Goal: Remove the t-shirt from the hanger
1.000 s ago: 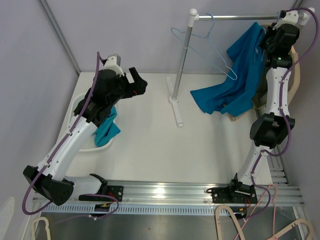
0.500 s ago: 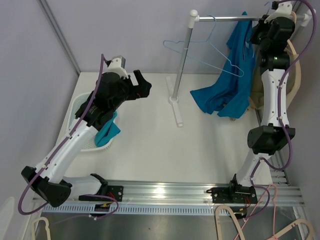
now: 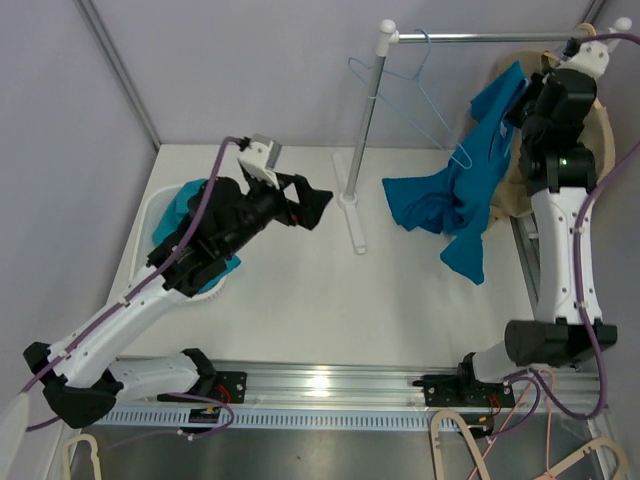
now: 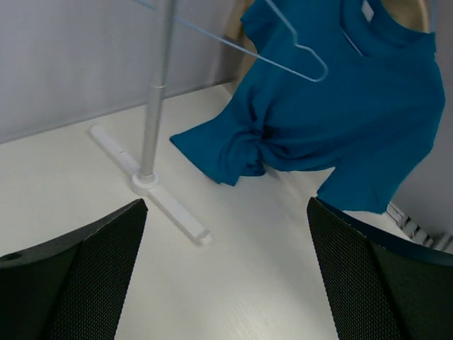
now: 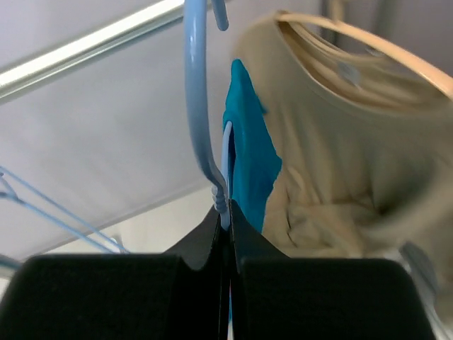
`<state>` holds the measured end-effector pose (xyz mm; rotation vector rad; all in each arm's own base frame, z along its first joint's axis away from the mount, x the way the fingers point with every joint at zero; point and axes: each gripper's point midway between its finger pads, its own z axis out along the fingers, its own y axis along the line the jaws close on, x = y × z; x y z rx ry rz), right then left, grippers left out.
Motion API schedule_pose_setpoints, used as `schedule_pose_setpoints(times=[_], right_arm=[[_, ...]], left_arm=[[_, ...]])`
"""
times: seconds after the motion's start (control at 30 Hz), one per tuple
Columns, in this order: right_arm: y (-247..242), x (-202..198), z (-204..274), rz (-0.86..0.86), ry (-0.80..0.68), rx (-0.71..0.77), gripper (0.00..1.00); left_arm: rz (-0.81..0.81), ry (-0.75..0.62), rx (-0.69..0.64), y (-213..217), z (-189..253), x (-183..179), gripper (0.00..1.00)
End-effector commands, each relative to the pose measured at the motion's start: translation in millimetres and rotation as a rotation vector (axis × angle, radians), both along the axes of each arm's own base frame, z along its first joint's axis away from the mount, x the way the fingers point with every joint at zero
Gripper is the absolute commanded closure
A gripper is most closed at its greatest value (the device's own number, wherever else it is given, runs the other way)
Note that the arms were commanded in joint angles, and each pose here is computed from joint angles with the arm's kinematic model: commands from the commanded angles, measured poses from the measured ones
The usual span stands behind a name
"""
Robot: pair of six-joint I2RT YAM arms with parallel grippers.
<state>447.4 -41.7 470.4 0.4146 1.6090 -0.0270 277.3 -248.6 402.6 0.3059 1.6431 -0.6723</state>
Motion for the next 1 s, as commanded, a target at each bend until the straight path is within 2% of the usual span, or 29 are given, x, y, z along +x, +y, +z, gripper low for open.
schedule_pose_setpoints(times=[0.0, 0.17, 0.23, 0.27, 0.33, 0.37, 0.5, 0.67, 0.77, 0.8, 0.97], right_arm=[[-21, -65, 30, -0.180, -0.114, 0.102, 1.00], [-22, -92, -13, -0.314, -0.040, 0.267, 1.00], [-20, -97, -27, -0.333, -0.010, 0.317, 1.00], [-16, -96, -29, -0.318, 0.001, 0.332, 1.00], [-12, -97, -40, -0.325, 0.047, 0.363, 1.00], [-9, -99, -38, -0.321, 0.045, 0.373, 1.00], [0, -106, -39, -0.298, 0.048, 0.383, 1.00], [16, -115, -23, -0.225, -0.001, 0.392, 1.00], [24, -118, -18, -0.194, -0.011, 0.397, 1.00], [26, -119, -17, -0.185, -0.011, 0.398, 1.00], [33, -115, -14, -0.159, -0.017, 0.402, 1.00]], left_arm=[[-0.115, -0.182, 0.055, -24, 25, -22, 0.01], [-0.244, -0.227, 0.099, -69, 1, -55, 0.00], [-0.322, -0.308, 0.120, -86, 0, -79, 0.00], [-0.352, -0.327, 0.150, -94, -22, -87, 0.01], [-0.412, -0.458, 0.098, -107, -7, -111, 0.01], [-0.457, -0.475, 0.108, -114, -20, -119, 0.01], [-0.541, -0.479, 0.086, -134, -39, -133, 0.01], [-0.572, -0.572, 0.006, -155, -28, -154, 0.00], [-0.594, -0.567, -0.008, -178, -20, -154, 0.01], [-0.611, -0.545, 0.022, -192, -36, -152, 0.00], [-0.644, -0.524, 0.022, -226, -40, -150, 0.00]])
